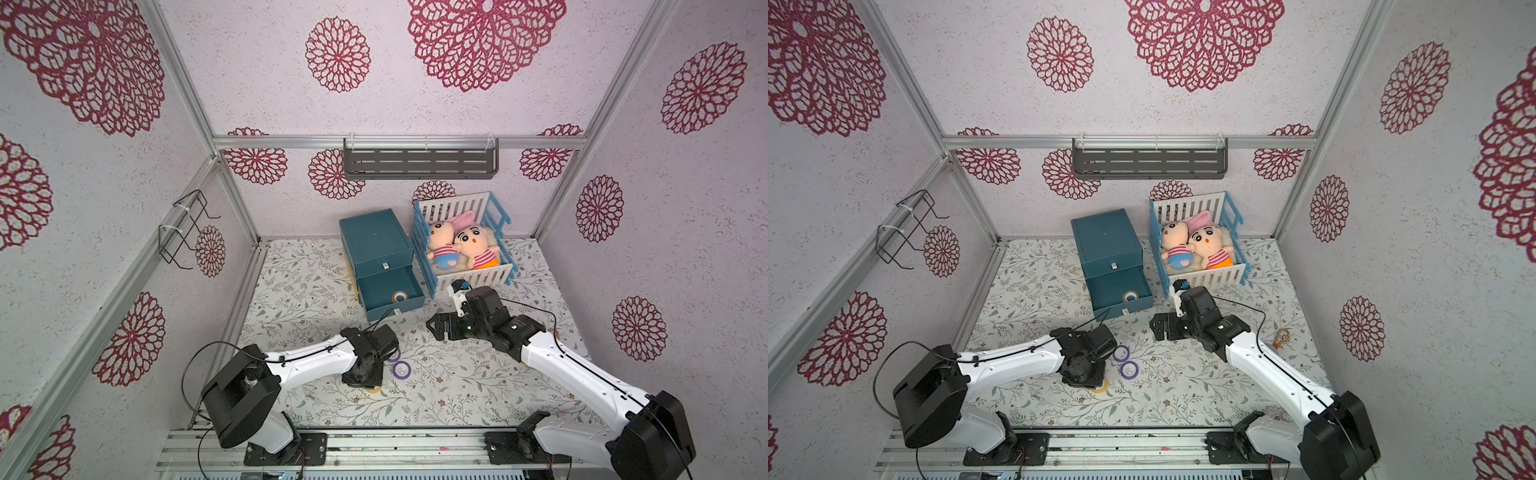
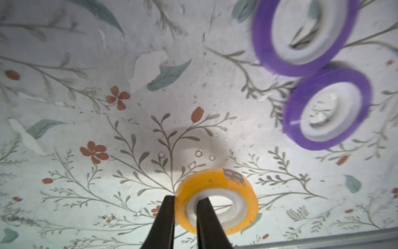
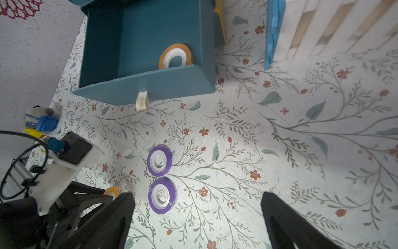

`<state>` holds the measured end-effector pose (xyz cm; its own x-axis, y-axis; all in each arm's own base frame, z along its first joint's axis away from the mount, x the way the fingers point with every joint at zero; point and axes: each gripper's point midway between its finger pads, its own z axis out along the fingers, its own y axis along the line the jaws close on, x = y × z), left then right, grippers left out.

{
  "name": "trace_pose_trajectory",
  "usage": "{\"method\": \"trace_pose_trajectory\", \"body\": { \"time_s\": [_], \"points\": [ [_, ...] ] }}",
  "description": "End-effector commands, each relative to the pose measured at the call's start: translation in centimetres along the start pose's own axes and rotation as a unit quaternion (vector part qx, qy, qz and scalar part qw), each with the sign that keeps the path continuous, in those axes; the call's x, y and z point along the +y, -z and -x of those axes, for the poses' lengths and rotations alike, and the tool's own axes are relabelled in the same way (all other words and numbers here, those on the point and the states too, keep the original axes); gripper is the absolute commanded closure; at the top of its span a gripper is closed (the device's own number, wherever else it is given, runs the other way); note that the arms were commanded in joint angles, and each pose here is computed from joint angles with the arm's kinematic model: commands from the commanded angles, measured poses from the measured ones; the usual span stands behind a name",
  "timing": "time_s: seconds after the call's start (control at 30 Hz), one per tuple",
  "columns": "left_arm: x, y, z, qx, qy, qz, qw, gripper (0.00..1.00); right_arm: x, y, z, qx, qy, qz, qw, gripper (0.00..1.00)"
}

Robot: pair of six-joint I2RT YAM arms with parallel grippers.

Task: Place the transparent tape into the drawer according to color
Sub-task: Pick up the tape at the center of the board, then place the tape in the drawer.

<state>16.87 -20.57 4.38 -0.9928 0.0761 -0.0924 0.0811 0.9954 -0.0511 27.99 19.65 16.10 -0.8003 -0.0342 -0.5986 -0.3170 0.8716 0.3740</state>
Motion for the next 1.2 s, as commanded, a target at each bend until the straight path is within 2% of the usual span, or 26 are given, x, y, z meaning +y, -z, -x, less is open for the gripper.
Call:
{"method": "trace_pose_trajectory", "body": {
  "time_s": [0.0,0.3,0.73,0.93,1.17],
  "points": [
    [0.0,2.2,1.3,-0.033,-0.005,-0.001,0.999,1.0,0.7,1.1,1.4,-0.035,-0.009,0.022,0.999,0.01],
    [-0.5,7.2,5.6,-0.105,0.013,-0.026,0.994,1.0,0.4,1.5,1.3,-0.042,-0.018,0.024,0.999,0.01],
    [0.7,15.3,14.0,-0.238,0.053,-0.047,0.969,1.0,-0.1,2.0,1.7,-0.051,-0.023,0.023,0.998,0.01],
    [1.0,16.9,17.5,-0.276,0.054,-0.037,0.959,1.0,-0.1,2.2,1.8,-0.054,-0.024,0.023,0.998,0.01],
    [0.1,15.8,20.5,-0.283,0.044,-0.027,0.958,1.0,-0.4,2.6,1.8,-0.057,-0.025,0.019,0.998,0.01]
  ]
}}
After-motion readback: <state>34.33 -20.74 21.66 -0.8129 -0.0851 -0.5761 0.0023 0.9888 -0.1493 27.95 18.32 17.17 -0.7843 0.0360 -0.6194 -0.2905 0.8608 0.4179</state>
